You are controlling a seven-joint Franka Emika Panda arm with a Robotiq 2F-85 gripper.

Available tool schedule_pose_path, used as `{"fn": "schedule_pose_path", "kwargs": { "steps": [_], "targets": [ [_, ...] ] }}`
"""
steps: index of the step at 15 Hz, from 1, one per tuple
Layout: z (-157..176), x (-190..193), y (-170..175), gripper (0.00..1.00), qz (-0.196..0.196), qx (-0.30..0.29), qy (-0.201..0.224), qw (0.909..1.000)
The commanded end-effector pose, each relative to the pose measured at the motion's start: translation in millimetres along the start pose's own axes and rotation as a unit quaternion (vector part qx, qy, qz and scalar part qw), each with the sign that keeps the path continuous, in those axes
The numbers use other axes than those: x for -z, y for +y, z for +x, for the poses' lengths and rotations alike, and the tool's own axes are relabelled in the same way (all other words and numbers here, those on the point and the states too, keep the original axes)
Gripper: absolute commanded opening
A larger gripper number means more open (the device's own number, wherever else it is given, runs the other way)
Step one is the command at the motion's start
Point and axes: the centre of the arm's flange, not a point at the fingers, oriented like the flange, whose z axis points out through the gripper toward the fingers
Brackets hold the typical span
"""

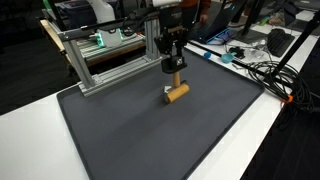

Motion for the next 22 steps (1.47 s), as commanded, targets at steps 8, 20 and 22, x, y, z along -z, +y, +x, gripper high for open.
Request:
{"fn": "schedule_pose_path", "kwargs": {
  "steps": [8,20,22],
  "targets": [
    [4.9,45.5,-9.7,0.22,0.024,0.007,-0.036,0.999],
    [4.5,-1.4,0.1,0.22,0.004,0.002,-0.104,0.9946],
    [1.3,-10.3,-0.9,0.22,0.003,0.005,-0.131,0.9913]
  ]
}}
